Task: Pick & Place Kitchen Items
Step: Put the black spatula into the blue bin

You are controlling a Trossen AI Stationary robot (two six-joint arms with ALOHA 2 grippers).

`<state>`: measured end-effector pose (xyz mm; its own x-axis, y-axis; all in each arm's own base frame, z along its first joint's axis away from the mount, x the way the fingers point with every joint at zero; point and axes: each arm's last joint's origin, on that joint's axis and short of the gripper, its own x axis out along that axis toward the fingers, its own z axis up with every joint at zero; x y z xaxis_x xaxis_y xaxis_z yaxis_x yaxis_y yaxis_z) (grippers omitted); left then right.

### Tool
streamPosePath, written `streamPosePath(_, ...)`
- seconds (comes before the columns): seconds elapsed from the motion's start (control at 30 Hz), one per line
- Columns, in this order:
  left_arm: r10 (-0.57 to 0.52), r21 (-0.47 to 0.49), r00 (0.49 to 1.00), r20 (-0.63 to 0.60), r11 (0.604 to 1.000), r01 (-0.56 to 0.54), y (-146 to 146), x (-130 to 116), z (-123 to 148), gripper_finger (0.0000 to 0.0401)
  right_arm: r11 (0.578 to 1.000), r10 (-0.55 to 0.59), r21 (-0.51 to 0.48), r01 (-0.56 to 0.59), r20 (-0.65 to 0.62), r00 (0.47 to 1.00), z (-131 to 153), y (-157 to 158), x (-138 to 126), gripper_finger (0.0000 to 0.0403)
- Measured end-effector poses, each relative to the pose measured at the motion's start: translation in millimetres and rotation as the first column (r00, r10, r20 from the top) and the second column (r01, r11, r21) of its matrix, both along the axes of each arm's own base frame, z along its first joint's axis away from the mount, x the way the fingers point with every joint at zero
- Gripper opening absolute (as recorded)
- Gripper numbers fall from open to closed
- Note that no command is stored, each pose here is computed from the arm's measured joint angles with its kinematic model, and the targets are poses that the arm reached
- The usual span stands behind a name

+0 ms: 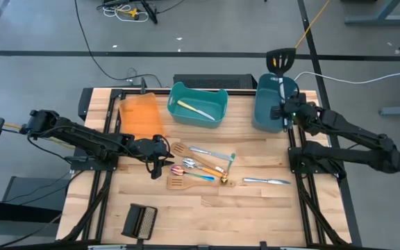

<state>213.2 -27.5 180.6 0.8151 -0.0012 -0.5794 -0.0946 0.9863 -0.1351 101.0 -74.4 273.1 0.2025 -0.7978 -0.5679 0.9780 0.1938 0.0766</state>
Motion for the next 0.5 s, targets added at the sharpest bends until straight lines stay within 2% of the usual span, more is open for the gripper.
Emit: streamPosePath(0.5, 0.003, 0.003, 1.000, 0.000, 1.000, -0.003, 0, 0, 0, 0.0133, 0.999, -0.050, 0.011, 0.050, 0.022, 0.999, -27, -49, -13, 0.0091)
